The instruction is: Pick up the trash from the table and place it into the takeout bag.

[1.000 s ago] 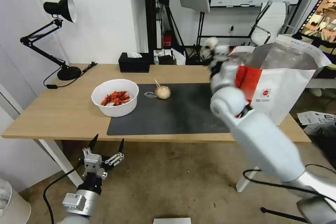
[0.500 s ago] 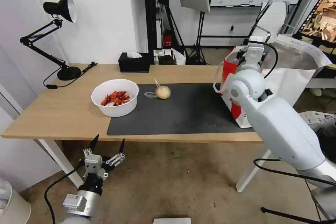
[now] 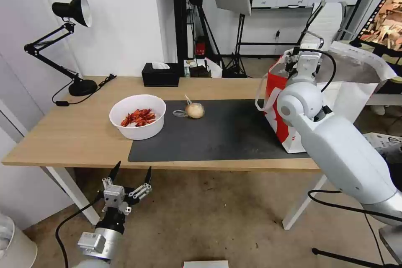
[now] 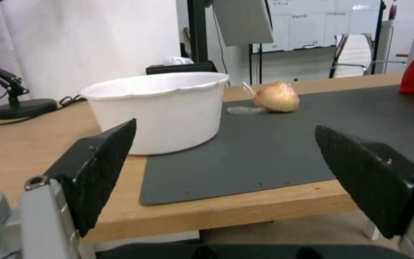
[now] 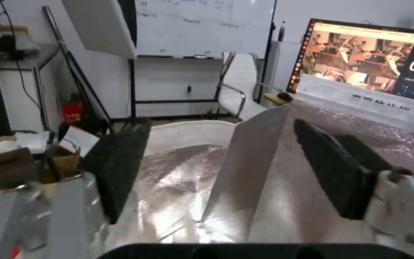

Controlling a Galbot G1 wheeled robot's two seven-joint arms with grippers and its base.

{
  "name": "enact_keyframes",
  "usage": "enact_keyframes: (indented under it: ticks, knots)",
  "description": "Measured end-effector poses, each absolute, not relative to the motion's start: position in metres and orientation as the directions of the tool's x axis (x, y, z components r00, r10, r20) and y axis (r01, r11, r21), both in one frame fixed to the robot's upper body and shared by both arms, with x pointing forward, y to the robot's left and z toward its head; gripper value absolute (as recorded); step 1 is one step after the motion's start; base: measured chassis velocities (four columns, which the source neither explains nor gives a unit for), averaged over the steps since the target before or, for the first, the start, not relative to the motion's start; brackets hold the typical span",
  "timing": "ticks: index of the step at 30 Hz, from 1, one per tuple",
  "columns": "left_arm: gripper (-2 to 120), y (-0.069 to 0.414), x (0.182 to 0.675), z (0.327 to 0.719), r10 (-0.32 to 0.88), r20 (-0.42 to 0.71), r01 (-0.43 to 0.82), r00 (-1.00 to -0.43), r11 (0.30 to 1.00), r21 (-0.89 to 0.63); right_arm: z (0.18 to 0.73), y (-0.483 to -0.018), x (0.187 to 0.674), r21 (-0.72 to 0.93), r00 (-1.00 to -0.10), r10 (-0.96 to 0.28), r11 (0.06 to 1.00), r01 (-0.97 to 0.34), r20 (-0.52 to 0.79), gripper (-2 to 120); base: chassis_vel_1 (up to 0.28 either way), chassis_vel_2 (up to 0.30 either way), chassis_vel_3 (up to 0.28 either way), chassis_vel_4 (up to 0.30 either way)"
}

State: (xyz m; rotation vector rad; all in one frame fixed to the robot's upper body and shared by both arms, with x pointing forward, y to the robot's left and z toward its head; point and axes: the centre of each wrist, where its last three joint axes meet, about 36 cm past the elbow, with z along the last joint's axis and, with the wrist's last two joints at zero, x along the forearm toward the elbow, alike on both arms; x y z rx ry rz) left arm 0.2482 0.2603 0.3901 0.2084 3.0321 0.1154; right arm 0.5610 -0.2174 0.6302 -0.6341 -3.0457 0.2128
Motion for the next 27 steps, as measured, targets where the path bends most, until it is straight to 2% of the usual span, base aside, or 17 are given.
enact_keyframes:
  ticks: [1, 4, 8, 10, 11, 13, 14, 17, 18, 21, 22, 24, 27]
  knots:
    - [100, 0.260, 0.248, 0.390, 0.140, -0.094, 0.132, -0.986, 0.988, 0.082, 0.630, -0.217, 0.561, -0.138, -0.917, 0.399, 0.908, 0.396, -0.005, 83, 0.000, 0.000, 0.000, 0.000]
    - [100, 0.260, 0.248, 0.391, 0.141, -0.095, 0.133, -0.985, 0.988, 0.081, 0.632, -0.219, 0.558, -0.135, -0.921, 0.390, 0.912, 0.387, -0.005, 96, 0.000, 0.000, 0.000, 0.000]
    - [100, 0.259, 0.248, 0.393, 0.143, -0.102, 0.135, -0.984, 0.987, 0.081, 0.632, -0.221, 0.551, -0.120, -0.929, 0.370, 0.922, 0.368, -0.006, 100, 0.000, 0.000, 0.000, 0.000]
    - [100, 0.259, 0.249, 0.396, 0.147, -0.110, 0.138, -0.983, 0.987, 0.081, 0.632, -0.226, 0.540, -0.047, -0.956, 0.292, 0.955, 0.293, -0.028, 100, 0.000, 0.000, 0.000, 0.000]
    - [100, 0.259, 0.249, 0.396, 0.147, -0.110, 0.138, -0.983, 0.987, 0.081, 0.632, -0.226, 0.540, -0.047, -0.956, 0.292, 0.955, 0.293, -0.028, 100, 0.000, 0.000, 0.000, 0.000]
    - [100, 0.259, 0.249, 0.399, 0.149, -0.119, 0.141, -0.982, 0.987, 0.079, 0.628, -0.238, 0.517, 0.064, -0.990, 0.070, 0.996, 0.063, -0.119, 100, 0.000, 0.000, 0.000, 0.000]
    - [100, 0.259, 0.249, 0.399, 0.149, -0.119, 0.141, -0.982, 0.987, 0.079, 0.628, -0.238, 0.517, 0.064, -0.990, 0.070, 0.996, 0.063, -0.119, 100, 0.000, 0.000, 0.000, 0.000]
    - [100, 0.258, 0.249, 0.401, 0.147, -0.135, 0.138, -0.980, 0.988, 0.073, 0.595, -0.251, 0.476, 0.095, -0.964, -0.171, 0.977, -0.193, -0.205, 100, 0.000, 0.000, 0.000, 0.000]
    - [100, 0.258, 0.249, 0.401, 0.147, -0.135, 0.138, -0.980, 0.988, 0.073, 0.595, -0.251, 0.476, 0.095, -0.964, -0.171, 0.977, -0.193, -0.205, 100, 0.000, 0.000, 0.000, 0.000]
    - [100, 0.256, 0.249, 0.401, 0.144, -0.147, 0.136, -0.979, 0.989, 0.065, 0.565, -0.256, 0.431, 0.100, -0.927, -0.306, 0.938, -0.332, -0.216, 100, 0.000, 0.000, 0.000, 0.000]
    - [100, 0.256, 0.249, 0.401, 0.144, -0.147, 0.136, -0.979, 0.989, 0.065, 0.565, -0.256, 0.431, 0.100, -0.927, -0.306, 0.938, -0.332, -0.216, 100, 0.000, 0.000, 0.000, 0.000]
    - [100, 0.255, 0.250, 0.401, 0.144, -0.152, 0.136, -0.978, 0.989, 0.062, 0.542, -0.261, 0.399, 0.093, -0.908, -0.358, 0.919, -0.384, -0.216, 100, 0.000, 0.000, 0.000, 0.000]
    - [100, 0.254, 0.250, 0.401, 0.146, -0.154, 0.139, -0.977, 0.989, 0.060, 0.518, -0.268, 0.370, 0.084, -0.910, -0.364, 0.919, -0.386, -0.198, 100, 0.000, 0.000, 0.000, 0.000]
